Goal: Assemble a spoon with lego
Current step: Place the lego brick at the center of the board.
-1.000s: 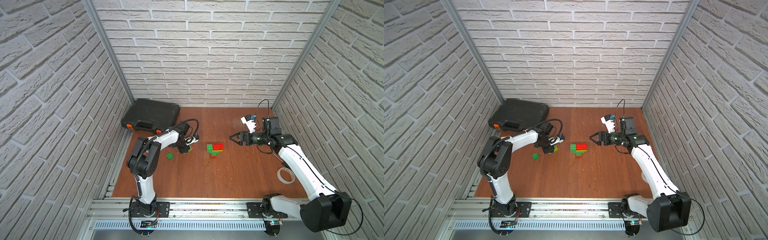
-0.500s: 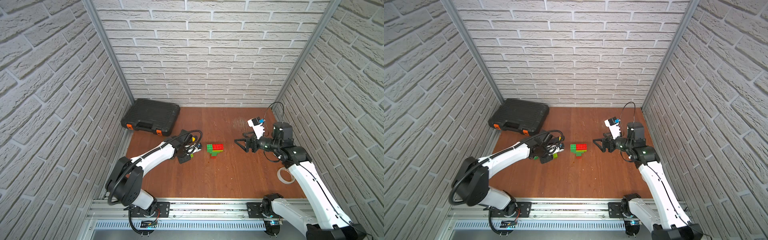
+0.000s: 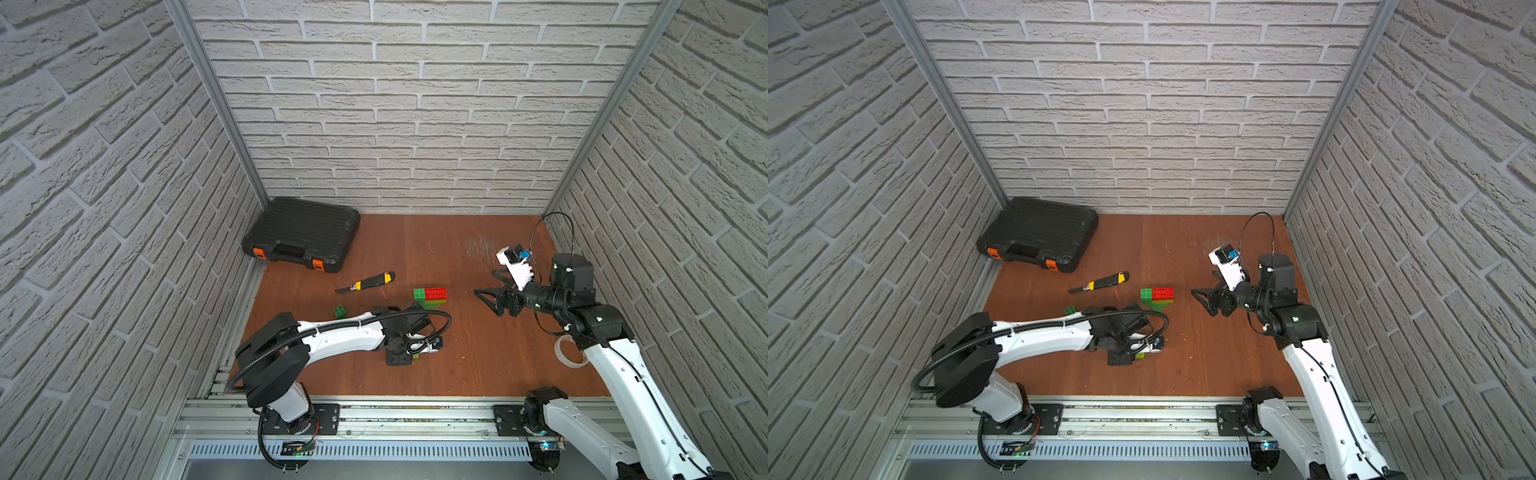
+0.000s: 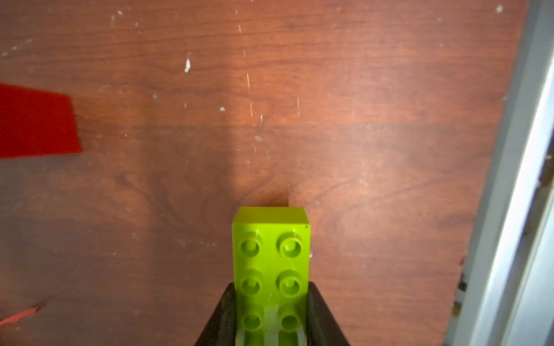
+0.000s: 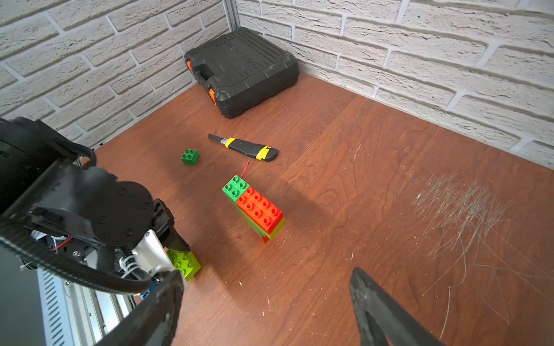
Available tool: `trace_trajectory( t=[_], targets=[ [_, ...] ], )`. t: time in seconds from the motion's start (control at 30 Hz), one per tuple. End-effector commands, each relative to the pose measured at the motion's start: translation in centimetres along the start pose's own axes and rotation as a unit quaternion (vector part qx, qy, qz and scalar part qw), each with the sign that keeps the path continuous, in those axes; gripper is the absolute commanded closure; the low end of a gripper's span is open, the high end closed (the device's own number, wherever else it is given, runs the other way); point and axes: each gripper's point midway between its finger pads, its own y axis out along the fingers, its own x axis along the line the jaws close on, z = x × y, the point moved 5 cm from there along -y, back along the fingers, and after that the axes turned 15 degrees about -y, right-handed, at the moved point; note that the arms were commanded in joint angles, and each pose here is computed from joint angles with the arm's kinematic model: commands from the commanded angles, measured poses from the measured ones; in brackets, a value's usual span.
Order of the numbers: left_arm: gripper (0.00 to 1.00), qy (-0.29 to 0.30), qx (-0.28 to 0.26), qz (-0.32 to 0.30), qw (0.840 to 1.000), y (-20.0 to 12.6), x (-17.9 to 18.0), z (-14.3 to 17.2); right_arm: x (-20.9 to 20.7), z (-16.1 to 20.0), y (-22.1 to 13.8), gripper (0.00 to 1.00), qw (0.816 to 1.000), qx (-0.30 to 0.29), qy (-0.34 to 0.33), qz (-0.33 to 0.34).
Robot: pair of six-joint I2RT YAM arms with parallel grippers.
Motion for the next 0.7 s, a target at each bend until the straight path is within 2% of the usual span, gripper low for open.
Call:
trace_trajectory(
  t=[0.0,0.1,0.2,0.3,0.4,0.53,0.67],
  targets=[
    [0.89,-0.001,-0.025,0.008,1.000,0.3,-0.1,-1.8,0.3,0.5,0.1,0.14,1.000,0.007,-0.015,-0.002],
    [0.80,0.001,-0.019,0.013,1.000,1.1,-0.3,-1.9,0.4,0.7,0.3,0.14,1.000,0.007,-0.016,-0.008],
    [0.63,0.004,-0.017,0.013,1.000,1.4,-0.3,-1.8,0.5,0.7,0.5,0.14,1.000,0.007,-0.016,-0.017],
    [0.51,0.005,-0.024,0.009,1.000,1.0,-0.2,-1.9,0.4,0.7,0.6,0.14,1.000,0.008,-0.018,-0.019],
    [0.44,0.005,-0.043,0.002,0.999,0.1,-0.1,-2.0,0.6,0.9,0.7,0.14,0.999,0.009,-0.028,-0.022],
    [0.42,-0.008,-0.075,-0.007,0.997,-1.9,0.5,-1.8,1.2,1.3,0.6,0.14,0.998,0.016,-0.057,-0.020],
    [0.41,-0.077,-0.140,-0.022,0.987,-5.6,2.6,-0.4,3.6,1.6,0.6,0.14,0.993,0.001,-0.102,-0.063]
  ],
)
